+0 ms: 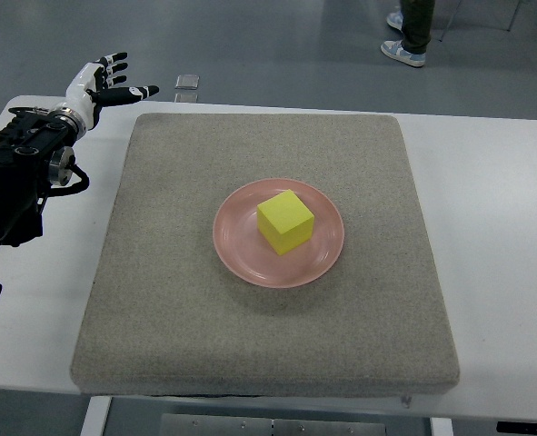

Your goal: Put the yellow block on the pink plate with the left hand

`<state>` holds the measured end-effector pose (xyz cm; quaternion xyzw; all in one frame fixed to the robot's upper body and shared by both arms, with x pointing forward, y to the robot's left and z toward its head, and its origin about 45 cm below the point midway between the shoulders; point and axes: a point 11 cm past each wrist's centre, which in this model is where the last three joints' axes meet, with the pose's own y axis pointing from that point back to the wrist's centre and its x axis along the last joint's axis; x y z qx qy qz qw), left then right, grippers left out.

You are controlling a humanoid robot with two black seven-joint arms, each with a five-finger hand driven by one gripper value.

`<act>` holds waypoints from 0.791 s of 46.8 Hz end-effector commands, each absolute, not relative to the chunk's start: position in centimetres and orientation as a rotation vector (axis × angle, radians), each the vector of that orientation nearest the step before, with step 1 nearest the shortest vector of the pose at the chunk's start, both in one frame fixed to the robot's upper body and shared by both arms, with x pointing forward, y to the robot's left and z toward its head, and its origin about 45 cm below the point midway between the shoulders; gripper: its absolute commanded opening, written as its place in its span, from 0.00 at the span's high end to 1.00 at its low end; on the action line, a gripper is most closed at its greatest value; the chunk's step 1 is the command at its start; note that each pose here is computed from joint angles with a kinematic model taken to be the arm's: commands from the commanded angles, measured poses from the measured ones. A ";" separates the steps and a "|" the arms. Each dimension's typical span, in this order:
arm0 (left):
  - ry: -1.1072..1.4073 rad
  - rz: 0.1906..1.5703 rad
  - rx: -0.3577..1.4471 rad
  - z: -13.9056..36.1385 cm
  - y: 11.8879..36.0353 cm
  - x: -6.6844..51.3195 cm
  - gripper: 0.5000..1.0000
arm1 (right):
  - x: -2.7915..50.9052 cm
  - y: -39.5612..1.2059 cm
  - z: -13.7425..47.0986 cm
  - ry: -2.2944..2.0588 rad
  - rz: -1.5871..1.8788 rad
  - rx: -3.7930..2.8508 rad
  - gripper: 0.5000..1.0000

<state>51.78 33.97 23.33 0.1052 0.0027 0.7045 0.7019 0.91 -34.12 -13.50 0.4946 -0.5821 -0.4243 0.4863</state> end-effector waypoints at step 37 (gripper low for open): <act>0.253 1.623 -0.343 24.4 33.5 51.6 0.11 | 0.9 -34.1 -13.5 -1.417 -1.031 1.203 0.15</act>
